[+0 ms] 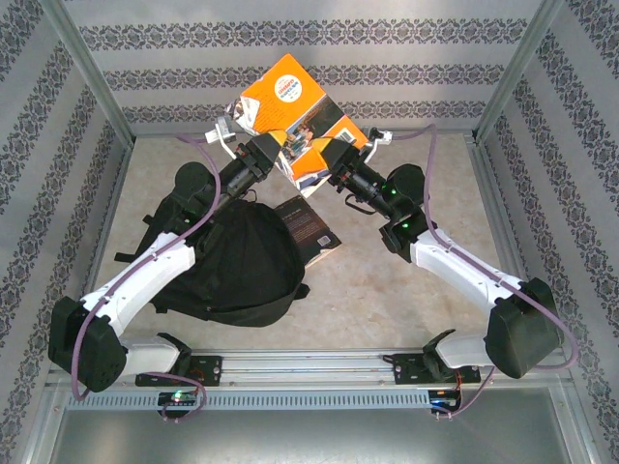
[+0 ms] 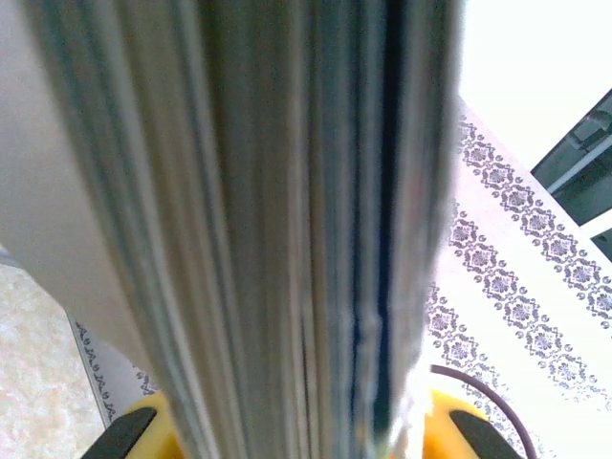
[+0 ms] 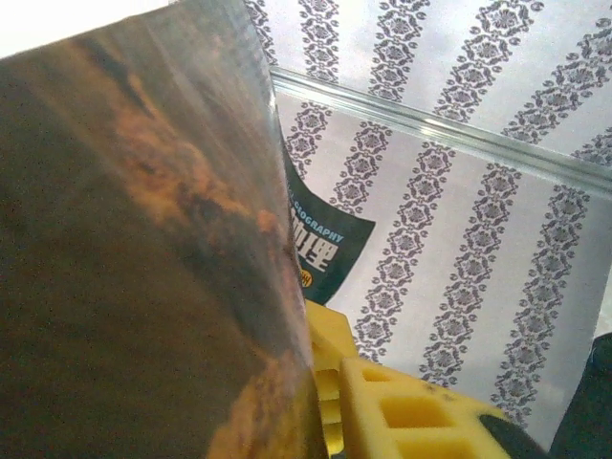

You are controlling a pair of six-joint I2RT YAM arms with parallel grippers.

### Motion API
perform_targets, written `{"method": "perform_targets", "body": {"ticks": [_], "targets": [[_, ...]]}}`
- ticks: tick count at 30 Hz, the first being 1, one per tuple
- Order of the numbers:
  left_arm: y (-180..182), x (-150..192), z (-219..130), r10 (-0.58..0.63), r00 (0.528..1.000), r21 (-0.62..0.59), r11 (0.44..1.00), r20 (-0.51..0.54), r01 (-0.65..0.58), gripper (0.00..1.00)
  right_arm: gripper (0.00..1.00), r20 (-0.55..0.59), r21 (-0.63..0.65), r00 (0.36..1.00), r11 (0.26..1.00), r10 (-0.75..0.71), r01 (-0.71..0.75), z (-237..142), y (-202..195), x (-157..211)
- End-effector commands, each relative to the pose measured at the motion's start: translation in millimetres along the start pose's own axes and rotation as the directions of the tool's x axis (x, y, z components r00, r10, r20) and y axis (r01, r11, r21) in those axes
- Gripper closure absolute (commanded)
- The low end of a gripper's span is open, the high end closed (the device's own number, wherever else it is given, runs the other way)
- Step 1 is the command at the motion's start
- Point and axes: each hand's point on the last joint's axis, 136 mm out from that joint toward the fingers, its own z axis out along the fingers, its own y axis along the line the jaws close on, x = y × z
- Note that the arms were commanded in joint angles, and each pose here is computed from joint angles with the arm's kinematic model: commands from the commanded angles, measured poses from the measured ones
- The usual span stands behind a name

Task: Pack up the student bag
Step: Pass the book.

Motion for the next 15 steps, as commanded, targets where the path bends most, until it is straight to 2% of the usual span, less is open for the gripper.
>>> {"method": "perform_targets", "body": {"ticks": [1, 2, 3, 6, 9, 12, 15], "targets": [[-33, -7, -3, 0.057, 0.997, 0.099, 0.993, 0.047, -0.062, 1.0, 0.89, 0.031, -0.029, 0.998, 0.998, -0.05, 0.051, -4, 10, 1], [-31, -7, -5, 0.059, 0.997, 0.089, 0.994, 0.046, -0.063, 1.0, 0.96, 0.032, -0.026, 0.998, 0.998, -0.055, 0.056, -6, 10, 1], [-29, -6, -6, 0.06, 0.997, 0.074, 0.995, 0.041, -0.063, 0.94, 1.0, 0.034, -0.024, 0.997, 0.998, -0.062, 0.063, -7, 11, -1], [-20, -1, -12, 0.089, 0.996, 0.01, 0.996, 0.015, -0.089, 0.77, 1.0, 0.047, 0.003, 0.996, 0.997, -0.076, 0.076, -19, 6, -9], [-2, 9, -27, 0.145, 0.988, -0.126, 0.98, -0.055, -0.151, 0.6, 1.0, 0.024, 0.06, 0.996, 0.994, -0.091, 0.089, -36, -7, -17], [22, 23, -49, 0.186, 0.967, -0.277, 0.933, -0.174, -0.229, 0.52, 1.0, 0.002, 0.188, 0.995, 0.977, -0.098, 0.096, -59, -31, -19], [49, 42, -74, 0.167, 0.934, -0.414, 0.861, -0.315, -0.294, 0.5, 1.0, -0.065, 0.324, 0.989, 0.935, -0.129, 0.143, -79, -52, -10]]}}
